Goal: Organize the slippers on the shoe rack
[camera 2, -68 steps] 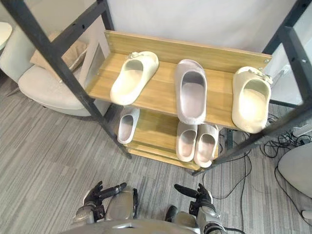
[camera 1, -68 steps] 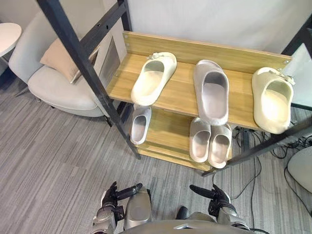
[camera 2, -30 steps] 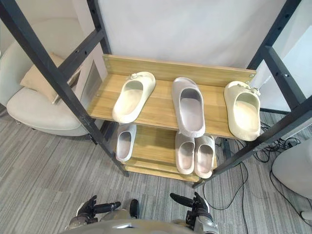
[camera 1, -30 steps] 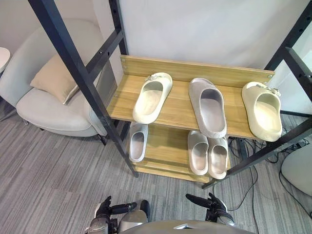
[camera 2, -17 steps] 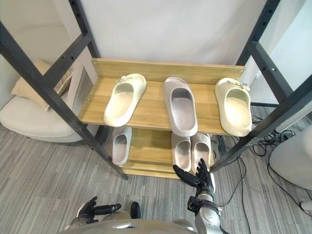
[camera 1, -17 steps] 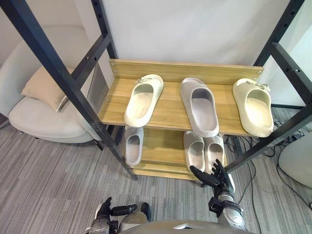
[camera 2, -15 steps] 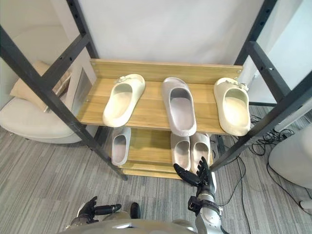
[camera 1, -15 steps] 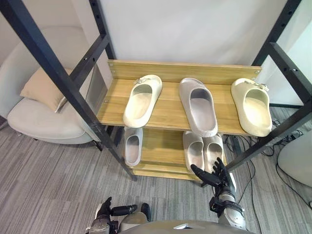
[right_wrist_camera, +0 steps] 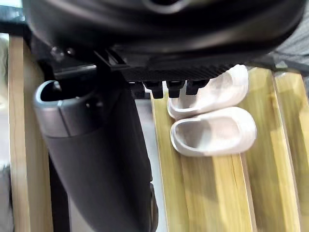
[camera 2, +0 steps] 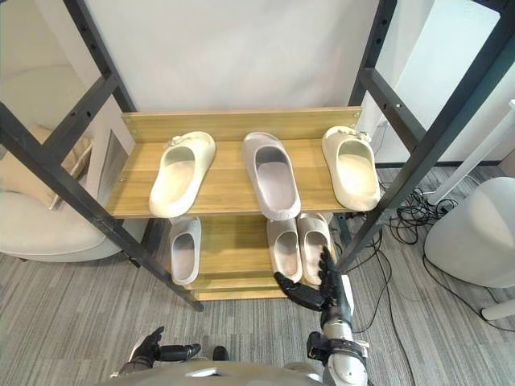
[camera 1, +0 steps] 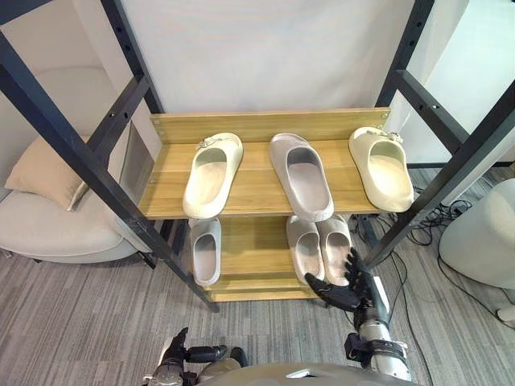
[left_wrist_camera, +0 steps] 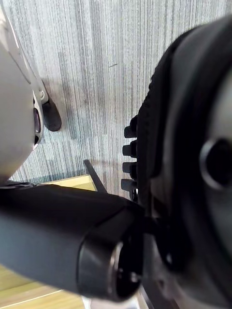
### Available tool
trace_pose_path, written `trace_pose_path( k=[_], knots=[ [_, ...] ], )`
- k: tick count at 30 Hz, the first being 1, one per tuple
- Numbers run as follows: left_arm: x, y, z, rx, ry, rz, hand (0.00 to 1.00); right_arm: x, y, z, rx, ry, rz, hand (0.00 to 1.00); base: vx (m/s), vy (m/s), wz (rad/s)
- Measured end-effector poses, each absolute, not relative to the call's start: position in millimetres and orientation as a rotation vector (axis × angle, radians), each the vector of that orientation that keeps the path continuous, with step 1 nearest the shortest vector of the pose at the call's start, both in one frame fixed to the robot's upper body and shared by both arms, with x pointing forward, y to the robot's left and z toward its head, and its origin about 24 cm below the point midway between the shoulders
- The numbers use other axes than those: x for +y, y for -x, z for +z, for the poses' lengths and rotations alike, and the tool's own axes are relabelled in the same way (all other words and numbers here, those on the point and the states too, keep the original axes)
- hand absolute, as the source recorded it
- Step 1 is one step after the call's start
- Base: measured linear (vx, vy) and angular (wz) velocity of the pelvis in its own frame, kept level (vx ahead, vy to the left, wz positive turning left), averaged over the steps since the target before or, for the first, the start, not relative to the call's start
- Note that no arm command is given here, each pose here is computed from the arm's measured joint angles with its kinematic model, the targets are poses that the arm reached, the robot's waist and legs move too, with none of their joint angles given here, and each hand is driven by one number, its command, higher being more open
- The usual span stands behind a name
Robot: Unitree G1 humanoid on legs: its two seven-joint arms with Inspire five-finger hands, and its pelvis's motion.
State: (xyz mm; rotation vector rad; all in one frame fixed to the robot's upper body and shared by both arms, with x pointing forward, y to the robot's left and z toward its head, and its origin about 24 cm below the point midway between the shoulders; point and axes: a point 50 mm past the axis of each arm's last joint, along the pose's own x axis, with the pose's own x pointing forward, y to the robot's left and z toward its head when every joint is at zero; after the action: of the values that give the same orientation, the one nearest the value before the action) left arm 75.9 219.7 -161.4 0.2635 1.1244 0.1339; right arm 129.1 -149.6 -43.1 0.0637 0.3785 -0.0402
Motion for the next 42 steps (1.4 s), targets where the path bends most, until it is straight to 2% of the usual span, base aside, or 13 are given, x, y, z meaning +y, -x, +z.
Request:
trace_pose_path(
  k=[11,18,24,31,36,42],
  knots=[
    [221.8,-80.9,-159.8,1.098,-0.277,0.103,1.0,-87.3,-149.9,-25.5,0.279,-0.069,0.502,1.0,-0.03,-0.006,0.16],
    [221.4,-84.5,-159.6,1.091,-0.274,0.091,1.0,-42.4,-151.2,-10.1,0.236,-0.169,0.829,1.0,-0.03,-0.005,0.12],
    [218.2,-93.7,-159.1,1.079,-0.299,0.054,1.0,-14.9,-156.7,7.5,0.21,-0.305,0.994,1.0,-0.01,-0.004,0.07],
    [216.9,-98.1,-158.1,1.066,-0.317,0.039,1.0,-3.2,-163.6,40.5,0.102,-0.407,1.064,1.0,-0.01,-0.002,0.04],
    [216.1,-101.9,-157.1,1.053,-0.329,0.036,1.0,-0.5,-170.0,87.3,-0.093,-0.488,1.109,1.0,0.0,0.0,0.0],
    [216.6,-100.1,-157.3,1.056,-0.331,0.043,1.0,-18.8,-186.1,127.3,-0.33,-0.557,0.956,1.0,-0.02,0.0,0.0]
  ],
)
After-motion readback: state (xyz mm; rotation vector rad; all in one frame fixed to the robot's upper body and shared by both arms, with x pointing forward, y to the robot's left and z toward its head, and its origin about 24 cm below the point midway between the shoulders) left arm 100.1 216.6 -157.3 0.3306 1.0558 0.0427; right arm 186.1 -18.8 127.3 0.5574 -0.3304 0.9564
